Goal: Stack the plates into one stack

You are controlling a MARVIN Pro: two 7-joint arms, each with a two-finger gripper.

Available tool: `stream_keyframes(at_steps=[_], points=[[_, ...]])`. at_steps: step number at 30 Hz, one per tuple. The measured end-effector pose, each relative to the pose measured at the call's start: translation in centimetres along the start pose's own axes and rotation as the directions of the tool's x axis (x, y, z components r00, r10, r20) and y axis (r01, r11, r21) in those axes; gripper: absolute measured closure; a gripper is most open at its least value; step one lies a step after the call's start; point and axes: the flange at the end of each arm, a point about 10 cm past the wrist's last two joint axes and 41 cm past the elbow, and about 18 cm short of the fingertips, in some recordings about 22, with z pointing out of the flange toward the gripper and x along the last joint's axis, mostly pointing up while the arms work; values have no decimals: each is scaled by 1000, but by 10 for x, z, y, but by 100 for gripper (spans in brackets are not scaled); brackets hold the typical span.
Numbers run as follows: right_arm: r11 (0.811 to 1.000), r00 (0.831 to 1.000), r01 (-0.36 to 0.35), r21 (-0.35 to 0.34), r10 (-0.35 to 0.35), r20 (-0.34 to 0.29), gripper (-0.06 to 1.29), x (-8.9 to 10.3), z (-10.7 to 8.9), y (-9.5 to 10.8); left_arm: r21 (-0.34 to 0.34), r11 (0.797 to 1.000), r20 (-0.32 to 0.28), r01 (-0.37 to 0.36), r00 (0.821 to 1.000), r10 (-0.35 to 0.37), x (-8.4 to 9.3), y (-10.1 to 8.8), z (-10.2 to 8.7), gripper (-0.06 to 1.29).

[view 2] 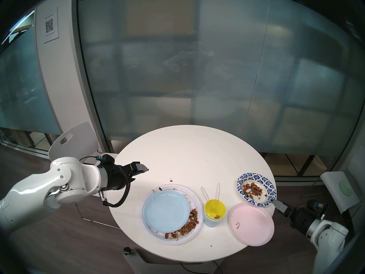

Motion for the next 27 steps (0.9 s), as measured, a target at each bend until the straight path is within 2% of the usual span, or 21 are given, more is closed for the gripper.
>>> stream_keyframes(at_steps=[6, 16, 27], points=[[1000, 1000, -15, 0, 15, 14, 3, 7, 7, 8, 0, 1000, 0, 0, 1000, 0, 0, 0, 0, 3], [999, 998, -47, 13, 46, 43, 3, 6, 25, 17, 0, 1000, 0, 0, 1000, 0, 0, 0, 0, 3], [999, 997, -51, 10, 51, 54, 3, 8, 38, 26, 2, 1000, -1, 0, 1000, 0, 0, 0, 0, 3]])
